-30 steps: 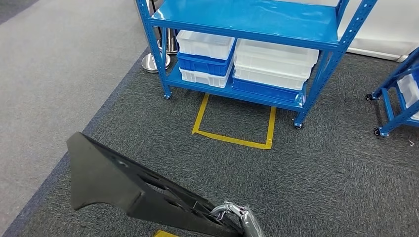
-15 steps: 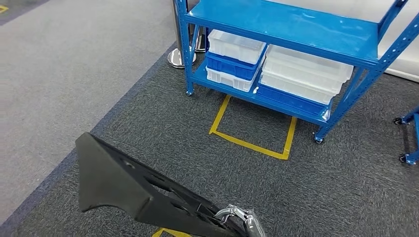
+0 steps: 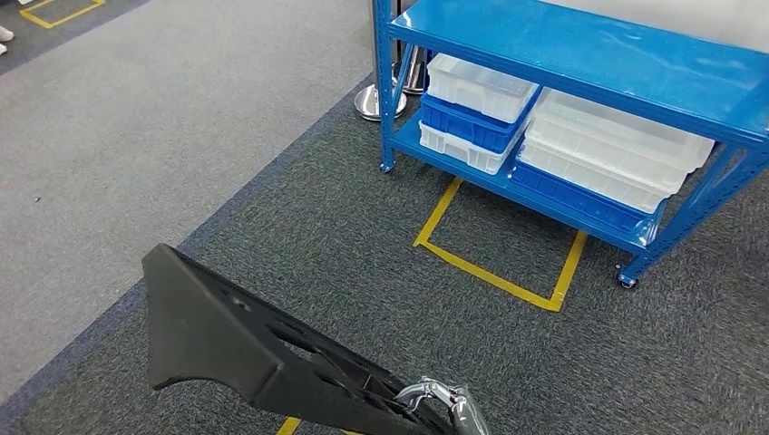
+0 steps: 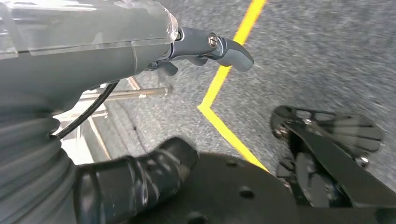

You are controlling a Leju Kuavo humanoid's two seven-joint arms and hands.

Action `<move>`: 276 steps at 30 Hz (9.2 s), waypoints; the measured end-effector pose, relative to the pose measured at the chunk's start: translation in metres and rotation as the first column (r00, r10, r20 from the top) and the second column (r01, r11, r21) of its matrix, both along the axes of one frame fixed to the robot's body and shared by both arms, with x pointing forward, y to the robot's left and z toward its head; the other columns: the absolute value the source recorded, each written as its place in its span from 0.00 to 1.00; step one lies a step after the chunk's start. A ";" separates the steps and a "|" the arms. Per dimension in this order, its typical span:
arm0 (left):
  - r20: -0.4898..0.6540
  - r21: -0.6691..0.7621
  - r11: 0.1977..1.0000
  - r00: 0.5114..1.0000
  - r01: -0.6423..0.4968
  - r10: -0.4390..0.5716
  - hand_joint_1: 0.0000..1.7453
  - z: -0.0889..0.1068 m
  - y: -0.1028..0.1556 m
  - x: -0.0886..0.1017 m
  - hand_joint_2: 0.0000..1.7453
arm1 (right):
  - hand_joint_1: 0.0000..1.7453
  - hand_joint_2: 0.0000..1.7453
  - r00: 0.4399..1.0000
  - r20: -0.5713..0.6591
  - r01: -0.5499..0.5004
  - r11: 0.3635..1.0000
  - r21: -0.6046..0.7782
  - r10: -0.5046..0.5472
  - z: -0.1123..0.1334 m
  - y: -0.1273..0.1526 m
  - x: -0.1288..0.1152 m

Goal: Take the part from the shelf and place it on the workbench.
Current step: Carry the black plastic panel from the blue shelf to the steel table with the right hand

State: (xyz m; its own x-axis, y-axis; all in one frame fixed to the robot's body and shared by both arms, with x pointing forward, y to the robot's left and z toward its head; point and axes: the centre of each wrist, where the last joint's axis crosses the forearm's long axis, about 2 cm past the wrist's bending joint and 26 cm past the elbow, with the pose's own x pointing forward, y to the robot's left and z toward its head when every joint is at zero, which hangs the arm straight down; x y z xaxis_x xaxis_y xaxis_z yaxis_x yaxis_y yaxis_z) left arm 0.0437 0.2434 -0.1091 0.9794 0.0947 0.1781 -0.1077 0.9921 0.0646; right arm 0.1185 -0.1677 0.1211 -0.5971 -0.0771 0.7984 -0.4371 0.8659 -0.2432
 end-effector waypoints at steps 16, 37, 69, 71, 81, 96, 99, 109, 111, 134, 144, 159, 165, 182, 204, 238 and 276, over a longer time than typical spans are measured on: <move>0.001 -0.003 1.000 1.000 0.006 -0.006 0.00 0.000 -0.002 0.000 1.00 | 1.00 1.00 1.000 0.007 0.010 1.000 0.008 -0.010 0.001 -0.002 -0.002; 0.001 0.001 1.000 1.000 0.003 -0.003 0.00 0.000 -0.001 0.001 1.00 | 1.00 1.00 0.999 0.043 0.023 1.000 -0.007 -0.023 0.005 -0.004 -0.003; 0.028 -0.015 1.000 0.999 0.023 -0.023 0.00 0.000 0.002 -0.001 1.00 | 1.00 1.00 0.998 0.065 -0.025 1.000 -0.016 0.026 0.016 -0.006 0.004; 0.027 -0.018 1.000 0.999 0.026 -0.025 0.00 0.000 0.001 -0.002 1.00 | 1.00 1.00 0.998 0.065 -0.024 1.000 -0.017 0.025 0.016 -0.007 0.003; 0.024 -0.027 0.999 0.999 0.034 -0.034 0.00 0.000 0.001 -0.002 1.00 | 1.00 1.00 0.998 0.054 -0.029 0.999 -0.021 0.030 0.014 -0.010 0.001; 0.016 -0.022 1.000 1.000 0.013 -0.012 0.00 -0.001 0.002 -0.005 1.00 | 1.00 1.00 0.993 0.058 -0.103 0.995 -0.007 0.103 0.015 -0.008 0.006; 0.011 -0.023 1.000 1.000 0.012 -0.011 0.00 -0.001 0.002 -0.008 1.00 | 1.00 1.00 0.992 0.064 -0.110 0.994 -0.006 0.110 0.015 -0.007 0.009; 0.021 -0.025 0.999 1.000 -0.020 0.020 0.00 -0.001 0.001 -0.009 1.00 | 1.00 1.00 0.972 0.059 -0.228 0.973 0.022 0.227 0.014 0.004 0.017; 0.023 -0.028 0.999 0.999 -0.026 0.027 0.00 -0.001 0.002 -0.008 1.00 | 1.00 1.00 0.964 0.059 -0.260 0.965 0.035 0.258 0.015 0.009 0.021; 0.023 -0.008 0.997 0.997 -0.076 0.077 0.00 -0.002 0.021 -0.007 1.00 | 1.00 1.00 0.903 0.079 -0.429 0.896 0.117 0.422 0.030 0.062 0.056; 0.030 -0.003 0.997 0.996 -0.079 0.079 0.00 -0.003 0.024 -0.007 1.00 | 1.00 1.00 0.900 0.065 -0.435 0.893 0.114 0.430 0.027 0.066 0.061; 0.028 0.005 0.997 0.996 -0.083 0.083 0.00 -0.002 0.028 -0.004 1.00 | 1.00 1.00 0.893 0.075 -0.450 0.884 0.127 0.444 0.029 0.067 0.064; 0.023 0.004 0.996 0.996 -0.085 0.085 0.00 -0.002 0.027 -0.003 1.00 | 1.00 1.00 0.891 0.076 -0.454 0.880 0.138 0.447 0.030 0.064 0.061; 0.010 0.003 0.997 0.997 -0.081 0.081 0.00 -0.002 0.024 -0.001 1.00 | 1.00 1.00 0.889 0.077 -0.459 0.877 0.145 0.452 0.031 0.061 0.057; 0.006 0.000 0.996 0.996 -0.084 0.084 0.00 -0.002 0.020 -0.002 1.00 | 1.00 1.00 0.889 0.066 -0.459 0.875 0.153 0.454 0.025 0.050 0.050; -0.031 0.009 0.997 0.996 -0.082 0.082 0.00 -0.002 0.021 0.000 1.00 | 1.00 1.00 0.874 0.038 -0.484 0.861 0.152 0.485 0.028 0.046 0.054; -0.049 0.018 0.996 0.995 -0.088 0.089 0.00 -0.002 0.023 0.000 1.00 | 1.00 1.00 0.881 0.032 -0.471 0.872 0.134 0.471 0.026 0.042 0.052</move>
State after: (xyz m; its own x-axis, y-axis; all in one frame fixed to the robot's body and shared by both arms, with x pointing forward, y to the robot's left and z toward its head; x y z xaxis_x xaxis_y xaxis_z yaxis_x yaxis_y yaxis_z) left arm 0.0432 0.2661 -0.1109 0.9749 0.1791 0.1320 -0.1915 0.9776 0.0874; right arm 0.1701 -0.1254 0.1470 -0.4618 -0.4548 0.7615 -0.8018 0.5811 -0.1392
